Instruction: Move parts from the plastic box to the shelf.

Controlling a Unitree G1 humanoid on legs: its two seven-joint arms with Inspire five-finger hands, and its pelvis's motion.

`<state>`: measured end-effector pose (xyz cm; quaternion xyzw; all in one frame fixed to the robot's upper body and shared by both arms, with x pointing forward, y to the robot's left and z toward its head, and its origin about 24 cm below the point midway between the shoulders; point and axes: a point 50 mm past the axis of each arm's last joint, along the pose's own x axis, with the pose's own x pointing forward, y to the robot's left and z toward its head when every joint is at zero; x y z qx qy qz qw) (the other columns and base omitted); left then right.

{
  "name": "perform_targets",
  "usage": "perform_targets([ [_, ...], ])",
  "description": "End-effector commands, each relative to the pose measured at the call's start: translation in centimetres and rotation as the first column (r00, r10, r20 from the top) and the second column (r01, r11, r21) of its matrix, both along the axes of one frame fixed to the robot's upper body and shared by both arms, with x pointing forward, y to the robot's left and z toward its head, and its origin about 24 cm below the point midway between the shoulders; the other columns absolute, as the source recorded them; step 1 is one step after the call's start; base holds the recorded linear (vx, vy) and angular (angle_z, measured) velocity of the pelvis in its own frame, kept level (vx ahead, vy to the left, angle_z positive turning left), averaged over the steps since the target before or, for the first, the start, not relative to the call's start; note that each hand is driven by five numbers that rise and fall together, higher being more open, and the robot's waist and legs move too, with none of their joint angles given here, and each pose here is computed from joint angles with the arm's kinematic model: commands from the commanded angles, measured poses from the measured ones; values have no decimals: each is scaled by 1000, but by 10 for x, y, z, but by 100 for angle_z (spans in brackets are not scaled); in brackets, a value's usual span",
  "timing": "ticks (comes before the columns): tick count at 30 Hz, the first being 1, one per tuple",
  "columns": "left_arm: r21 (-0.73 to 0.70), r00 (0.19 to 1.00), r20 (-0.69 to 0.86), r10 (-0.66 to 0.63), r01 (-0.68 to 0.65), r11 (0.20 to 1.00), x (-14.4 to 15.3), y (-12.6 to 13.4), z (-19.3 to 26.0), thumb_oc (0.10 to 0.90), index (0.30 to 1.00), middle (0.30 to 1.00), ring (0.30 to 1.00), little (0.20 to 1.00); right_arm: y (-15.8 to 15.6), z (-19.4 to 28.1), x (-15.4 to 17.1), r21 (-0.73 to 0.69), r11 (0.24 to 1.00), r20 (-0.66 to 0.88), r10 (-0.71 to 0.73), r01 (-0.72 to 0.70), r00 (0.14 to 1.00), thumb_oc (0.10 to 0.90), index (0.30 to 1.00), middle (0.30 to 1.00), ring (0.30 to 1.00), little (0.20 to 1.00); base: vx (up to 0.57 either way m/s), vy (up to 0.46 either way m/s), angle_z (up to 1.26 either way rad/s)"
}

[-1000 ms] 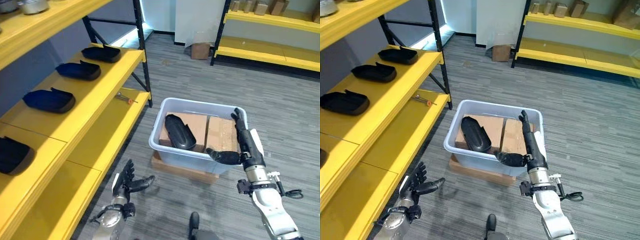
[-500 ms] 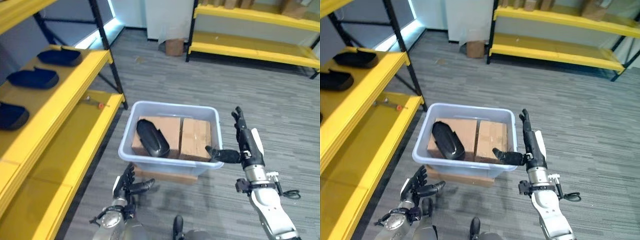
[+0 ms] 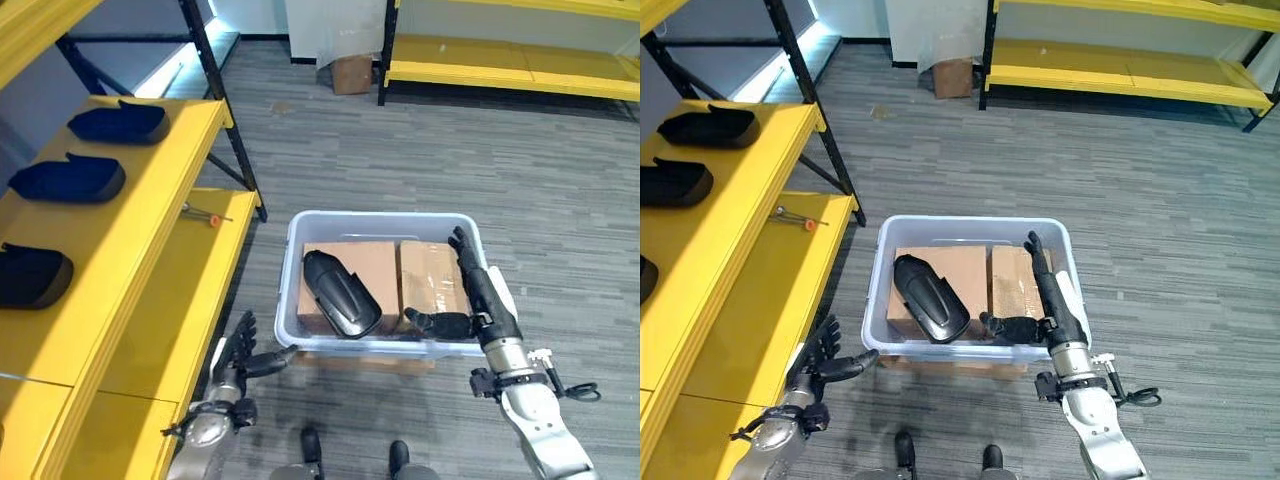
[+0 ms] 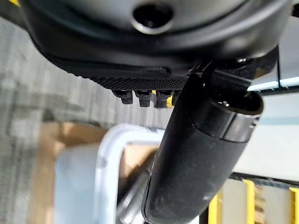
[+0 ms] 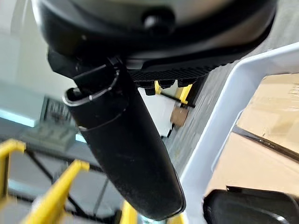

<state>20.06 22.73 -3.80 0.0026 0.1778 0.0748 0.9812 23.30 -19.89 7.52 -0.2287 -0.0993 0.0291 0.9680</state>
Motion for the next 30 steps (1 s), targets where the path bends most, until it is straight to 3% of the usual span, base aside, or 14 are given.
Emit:
perform_targets([
  [1,43,972,225,-73,65,997,20,-1,41,900,1000,1000,1000,1000,-2,52,20,-100,995,254,27,-1,967,900,1000,1000,1000,1000,-19,-17,19],
  [11,52,957,252,-145,136,989,29,-5,51,900,1000,1000,1000,1000,-3,98,77,-355,934,321,81,41,944,900,1000,1000,1000,1000,-72,-70,9],
  [16,54,948,270,-170,162,985,35,-8,56,900,1000,1000,1000,1000,-11,131,99,-505,853,365,74,131,928,900,1000,1000,1000,1000,-80,-55,3],
  [18,62,940,289,-181,170,984,39,-8,62,900,1000,1000,1000,1000,-16,147,110,-627,756,371,79,187,925,900,1000,1000,1000,1000,-74,-36,3],
  [19,61,940,290,-179,169,984,39,-8,62,900,1000,1000,1000,1000,-16,148,111,-628,756,373,80,187,925,900,1000,1000,1000,1000,-61,-30,6],
  [20,68,937,297,-186,174,982,41,-8,64,900,1000,1000,1000,1000,-20,157,116,-720,659,366,91,219,926,900,1000,1000,1000,1000,-55,-18,8],
  [21,66,936,299,-183,171,983,41,-8,64,900,1000,1000,1000,1000,-19,158,117,-721,658,367,94,219,925,900,1000,1000,1000,1000,-79,-55,5],
  [22,84,931,306,-198,181,980,43,-6,68,900,1000,1000,1000,1000,-23,169,122,-822,510,357,115,254,927,900,1000,1000,1000,1000,-57,-49,4],
  [24,87,928,312,-201,183,979,44,-7,69,900,1000,1000,1000,1000,-24,172,124,-837,478,361,118,266,925,900,1000,1000,1000,1000,-39,-40,9],
  [25,104,922,320,-217,193,976,47,-6,72,900,1000,1000,1000,1000,-32,174,129,-910,313,321,114,273,940,900,1000,1000,1000,1000,-19,-19,18],
  [28,110,915,333,-226,201,974,51,-8,75,900,1000,1000,1000,1000,-40,182,135,-949,128,301,105,288,948,900,1000,1000,1000,1000,-20,-25,12],
  [29,108,915,335,-225,200,974,51,-8,76,900,1000,1000,1000,1000,-40,183,136,-949,127,303,107,289,947,900,1000,1000,1000,1000,-25,-26,4],
  [30,111,913,338,-229,203,973,52,-9,76,900,1000,1000,1000,1000,-43,188,137,-953,64,302,102,297,948,900,1000,1000,1000,1000,-27,-11,6],
])
